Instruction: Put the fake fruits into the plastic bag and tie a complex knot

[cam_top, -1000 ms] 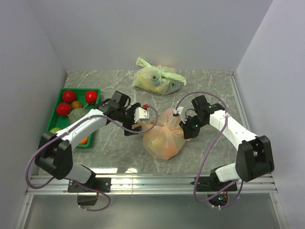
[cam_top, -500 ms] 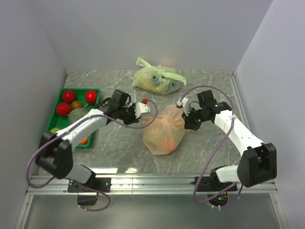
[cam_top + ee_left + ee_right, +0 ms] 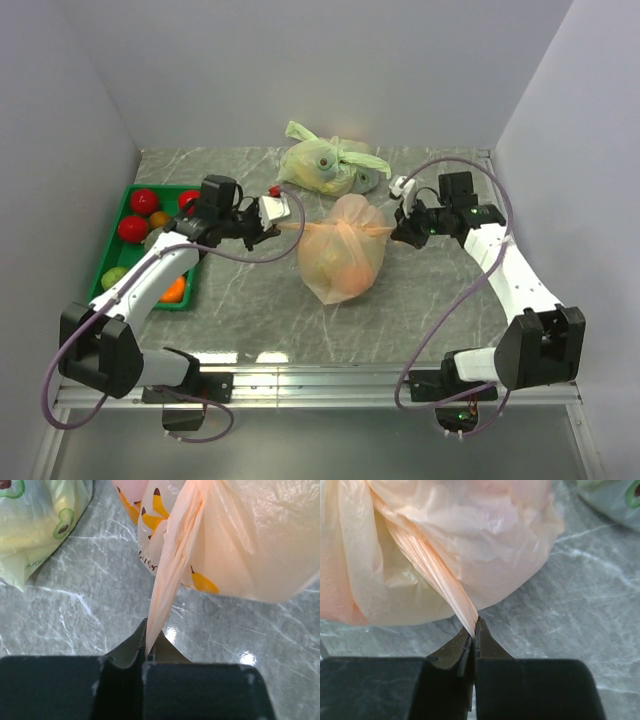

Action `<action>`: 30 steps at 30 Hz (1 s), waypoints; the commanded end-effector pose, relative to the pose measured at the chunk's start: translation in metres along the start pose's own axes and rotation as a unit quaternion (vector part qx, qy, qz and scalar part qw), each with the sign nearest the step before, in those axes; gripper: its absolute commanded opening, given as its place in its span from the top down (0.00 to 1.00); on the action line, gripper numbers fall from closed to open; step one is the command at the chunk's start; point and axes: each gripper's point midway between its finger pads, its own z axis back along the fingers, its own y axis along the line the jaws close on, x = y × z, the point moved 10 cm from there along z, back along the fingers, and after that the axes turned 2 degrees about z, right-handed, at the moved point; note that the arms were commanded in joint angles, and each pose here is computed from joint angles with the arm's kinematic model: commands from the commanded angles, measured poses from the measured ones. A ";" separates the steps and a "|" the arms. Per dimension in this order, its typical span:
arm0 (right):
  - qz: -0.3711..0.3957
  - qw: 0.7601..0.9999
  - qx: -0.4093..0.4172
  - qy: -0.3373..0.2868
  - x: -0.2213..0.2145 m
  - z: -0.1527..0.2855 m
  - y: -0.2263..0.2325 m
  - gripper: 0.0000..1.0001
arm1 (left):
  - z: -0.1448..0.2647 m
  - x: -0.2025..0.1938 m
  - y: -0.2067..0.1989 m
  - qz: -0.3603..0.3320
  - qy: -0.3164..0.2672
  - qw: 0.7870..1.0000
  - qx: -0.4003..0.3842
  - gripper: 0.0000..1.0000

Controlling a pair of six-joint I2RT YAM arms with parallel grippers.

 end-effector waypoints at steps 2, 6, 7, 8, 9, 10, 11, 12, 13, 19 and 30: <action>-0.073 0.954 -0.158 0.243 -0.108 0.022 -0.028 1.00 | 0.036 -0.076 0.017 0.061 0.157 0.979 0.112 1.00; -0.104 0.949 -0.130 0.269 -0.141 -0.004 -0.023 1.00 | 0.016 -0.103 0.010 0.083 0.176 0.977 0.082 1.00; -0.111 0.950 -0.120 0.265 -0.142 -0.008 -0.022 1.00 | 0.013 -0.104 0.009 0.094 0.175 0.977 0.076 1.00; -0.117 0.951 -0.115 0.263 -0.139 -0.009 -0.023 1.00 | 0.009 -0.102 0.008 0.095 0.174 0.978 0.068 0.99; -0.124 0.951 -0.108 0.260 -0.136 -0.010 -0.023 1.00 | 0.004 -0.103 0.008 0.098 0.175 0.978 0.061 1.00; -0.126 0.954 -0.101 0.255 -0.132 -0.011 -0.023 1.00 | 0.001 -0.099 0.008 0.098 0.169 0.979 0.061 1.00; -0.119 0.957 -0.097 0.246 -0.121 -0.011 -0.024 1.00 | -0.002 -0.095 0.007 0.092 0.166 0.980 0.058 1.00; -0.116 0.959 -0.100 0.237 -0.113 -0.008 -0.026 1.00 | -0.004 -0.090 0.009 0.090 0.159 0.981 0.061 1.00; -0.114 0.962 -0.100 0.227 -0.105 -0.006 -0.028 1.00 | -0.005 -0.078 0.016 0.091 0.141 0.983 0.070 1.00; -0.107 0.972 -0.153 0.140 -0.031 0.014 -0.072 1.00 | -0.004 -0.023 0.068 0.083 0.080 0.985 0.127 1.00; -0.136 0.966 -0.100 0.195 -0.063 -0.030 -0.072 1.00 | -0.038 -0.046 0.085 0.117 0.093 0.984 0.098 1.00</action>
